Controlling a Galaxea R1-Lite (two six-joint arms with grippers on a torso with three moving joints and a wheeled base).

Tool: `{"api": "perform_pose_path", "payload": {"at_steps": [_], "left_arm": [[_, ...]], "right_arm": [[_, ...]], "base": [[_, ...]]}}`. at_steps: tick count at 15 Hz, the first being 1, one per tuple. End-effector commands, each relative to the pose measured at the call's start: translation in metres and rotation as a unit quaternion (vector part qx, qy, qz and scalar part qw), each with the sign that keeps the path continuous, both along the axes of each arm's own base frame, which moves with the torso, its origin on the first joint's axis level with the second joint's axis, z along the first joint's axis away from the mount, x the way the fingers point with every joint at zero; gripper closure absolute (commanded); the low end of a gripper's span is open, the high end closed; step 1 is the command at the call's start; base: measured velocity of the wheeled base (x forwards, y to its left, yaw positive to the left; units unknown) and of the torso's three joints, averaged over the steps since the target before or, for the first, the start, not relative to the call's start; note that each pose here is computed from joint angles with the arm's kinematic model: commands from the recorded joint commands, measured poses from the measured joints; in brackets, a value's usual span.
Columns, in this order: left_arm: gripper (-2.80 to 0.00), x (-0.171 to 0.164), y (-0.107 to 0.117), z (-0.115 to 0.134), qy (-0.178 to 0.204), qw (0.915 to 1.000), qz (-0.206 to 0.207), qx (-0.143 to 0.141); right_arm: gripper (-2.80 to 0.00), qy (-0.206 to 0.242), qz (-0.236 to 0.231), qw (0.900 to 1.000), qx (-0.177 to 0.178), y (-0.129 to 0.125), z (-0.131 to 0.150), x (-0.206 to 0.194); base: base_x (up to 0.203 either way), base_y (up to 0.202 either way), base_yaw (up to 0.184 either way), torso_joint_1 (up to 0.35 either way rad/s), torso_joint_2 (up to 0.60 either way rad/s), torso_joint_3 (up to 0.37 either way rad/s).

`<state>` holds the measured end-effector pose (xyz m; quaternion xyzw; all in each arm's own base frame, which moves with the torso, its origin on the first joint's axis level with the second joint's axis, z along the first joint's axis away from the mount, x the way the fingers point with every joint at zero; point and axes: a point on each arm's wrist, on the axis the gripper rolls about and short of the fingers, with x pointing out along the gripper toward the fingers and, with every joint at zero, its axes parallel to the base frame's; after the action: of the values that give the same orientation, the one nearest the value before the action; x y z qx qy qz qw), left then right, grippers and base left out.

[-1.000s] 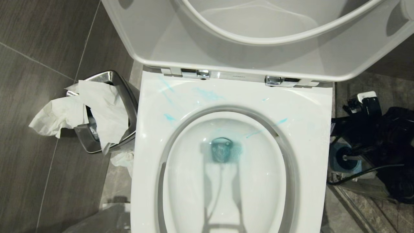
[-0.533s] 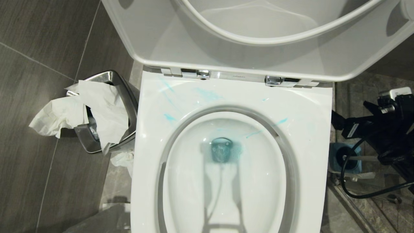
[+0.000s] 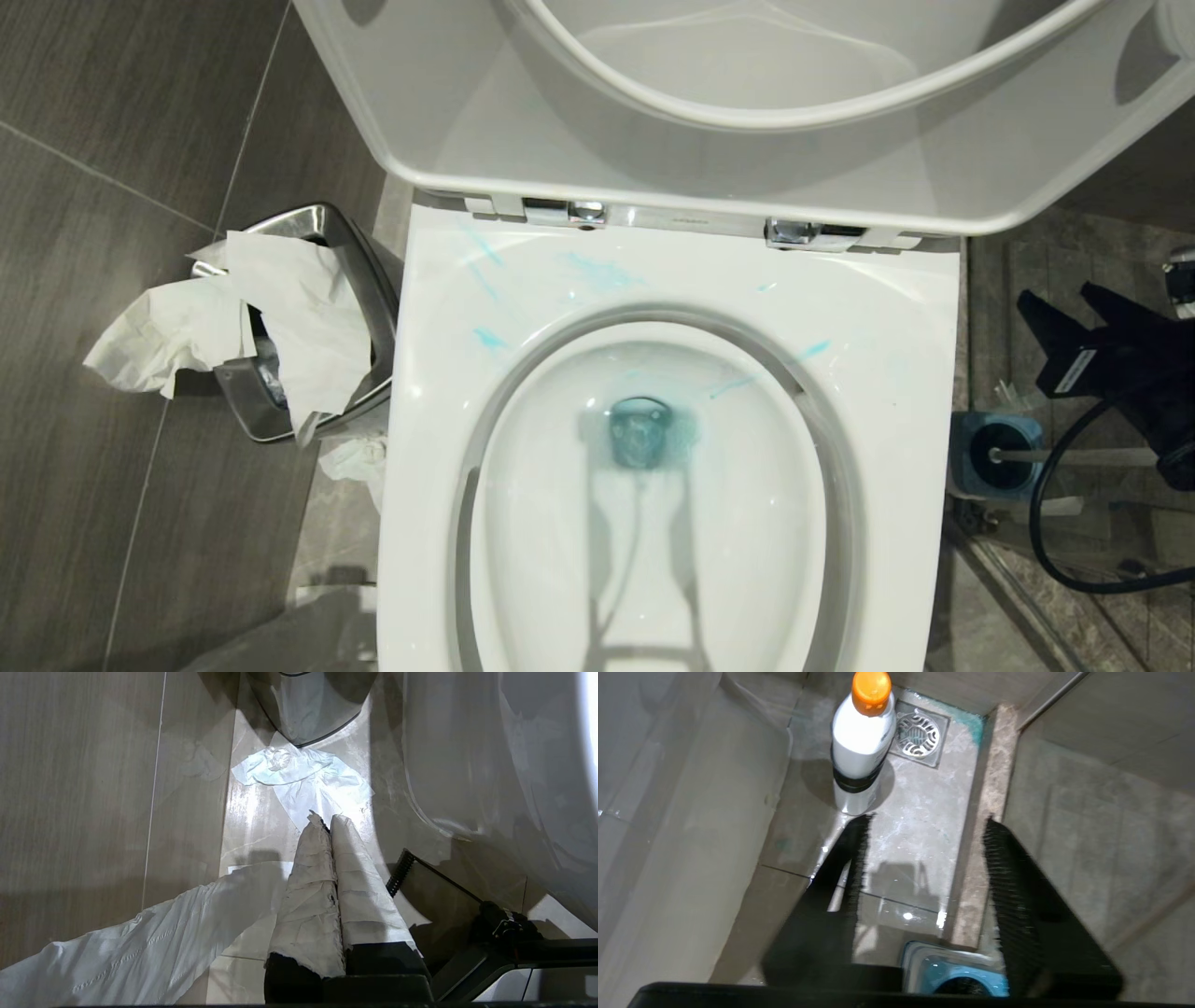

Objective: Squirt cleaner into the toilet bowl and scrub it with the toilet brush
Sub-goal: Scrub the toilet bowl

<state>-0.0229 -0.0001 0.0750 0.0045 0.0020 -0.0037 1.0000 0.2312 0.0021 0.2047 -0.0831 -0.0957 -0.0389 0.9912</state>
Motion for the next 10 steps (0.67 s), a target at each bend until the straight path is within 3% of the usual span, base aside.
{"api": "perform_pose_path", "payload": {"at_steps": [1, 10], "left_arm": [[0.0, 0.0, 0.0, 0.0, 0.001, 1.0, 0.0, 0.0], [0.0, 0.0, 0.0, 0.0, 0.001, 1.0, 0.0, 0.0]], "right_arm": [[0.0, -0.022, -0.009, 1.0, -0.012, -0.002, 0.017, -0.016], [0.0, -0.036, -0.037, 0.999, -0.016, -0.004, 0.079, -0.084]], "base": [[0.0, 0.0, 0.0, 0.0, 0.0, 0.0], [0.0, 0.0, 0.0, 0.0, 0.0, 0.0]]}}
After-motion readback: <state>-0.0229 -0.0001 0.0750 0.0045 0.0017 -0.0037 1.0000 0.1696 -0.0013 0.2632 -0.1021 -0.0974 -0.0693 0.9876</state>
